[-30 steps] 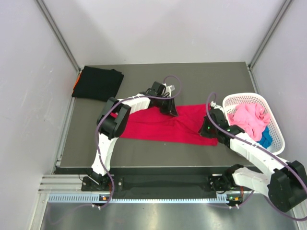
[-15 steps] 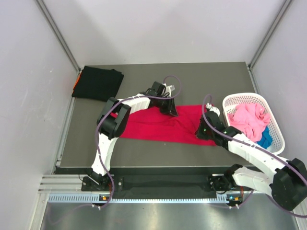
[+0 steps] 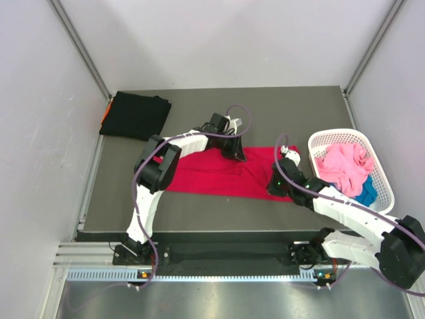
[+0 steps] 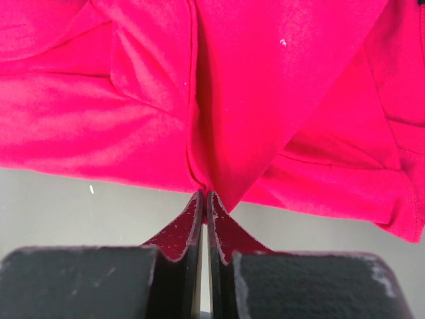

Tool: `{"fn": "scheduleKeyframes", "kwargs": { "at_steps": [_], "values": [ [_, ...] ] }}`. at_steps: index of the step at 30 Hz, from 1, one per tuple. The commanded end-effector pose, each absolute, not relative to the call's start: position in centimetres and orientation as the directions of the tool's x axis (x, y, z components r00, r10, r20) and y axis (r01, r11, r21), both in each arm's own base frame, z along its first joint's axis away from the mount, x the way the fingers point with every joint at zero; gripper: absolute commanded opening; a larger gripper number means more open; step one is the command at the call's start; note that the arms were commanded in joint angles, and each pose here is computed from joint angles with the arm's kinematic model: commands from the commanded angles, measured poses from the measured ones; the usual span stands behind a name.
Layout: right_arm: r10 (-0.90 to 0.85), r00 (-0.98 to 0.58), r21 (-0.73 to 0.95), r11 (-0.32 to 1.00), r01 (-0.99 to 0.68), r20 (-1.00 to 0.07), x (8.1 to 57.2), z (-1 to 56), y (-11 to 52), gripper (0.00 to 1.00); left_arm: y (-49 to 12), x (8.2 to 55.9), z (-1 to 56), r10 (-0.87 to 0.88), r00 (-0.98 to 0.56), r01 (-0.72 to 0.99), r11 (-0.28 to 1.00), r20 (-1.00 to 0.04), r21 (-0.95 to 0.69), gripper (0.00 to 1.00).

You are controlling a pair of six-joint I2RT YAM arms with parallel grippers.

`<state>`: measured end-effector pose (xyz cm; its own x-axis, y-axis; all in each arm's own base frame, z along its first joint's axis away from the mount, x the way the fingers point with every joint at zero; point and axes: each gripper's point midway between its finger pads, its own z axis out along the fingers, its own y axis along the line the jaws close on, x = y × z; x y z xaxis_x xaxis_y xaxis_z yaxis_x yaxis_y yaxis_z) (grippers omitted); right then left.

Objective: Fold and stack the t-shirts
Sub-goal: Fold the tshirt

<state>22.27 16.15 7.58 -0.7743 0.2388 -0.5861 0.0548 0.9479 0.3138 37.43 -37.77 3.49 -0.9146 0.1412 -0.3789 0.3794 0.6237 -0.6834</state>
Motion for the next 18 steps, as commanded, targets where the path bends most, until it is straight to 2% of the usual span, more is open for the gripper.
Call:
{"fn": "scheduleKeyframes", "kwargs": {
  "at_steps": [1,10,18],
  "values": [
    [0.255,-0.744,0.314,0.947,0.064,-0.618,22.8,8.2,16.3,0.0,-37.3,37.0,3.2,0.18,-0.913,0.39,0.644,-0.365,-0.658,0.28],
    [0.251,-0.727,0.298,0.952,0.067,-0.639,22.8,9.1,15.7,0.0,-34.5,38.7,5.9,0.166,-0.895,0.396,0.723,-0.413,-0.567,0.31],
    [0.244,-0.719,0.316,0.948,0.037,-0.65,22.6,9.7,16.1,0.0,-34.4,37.7,5.1,0.175,-0.906,0.386,0.714,-0.385,-0.584,0.3]
  ]
}}
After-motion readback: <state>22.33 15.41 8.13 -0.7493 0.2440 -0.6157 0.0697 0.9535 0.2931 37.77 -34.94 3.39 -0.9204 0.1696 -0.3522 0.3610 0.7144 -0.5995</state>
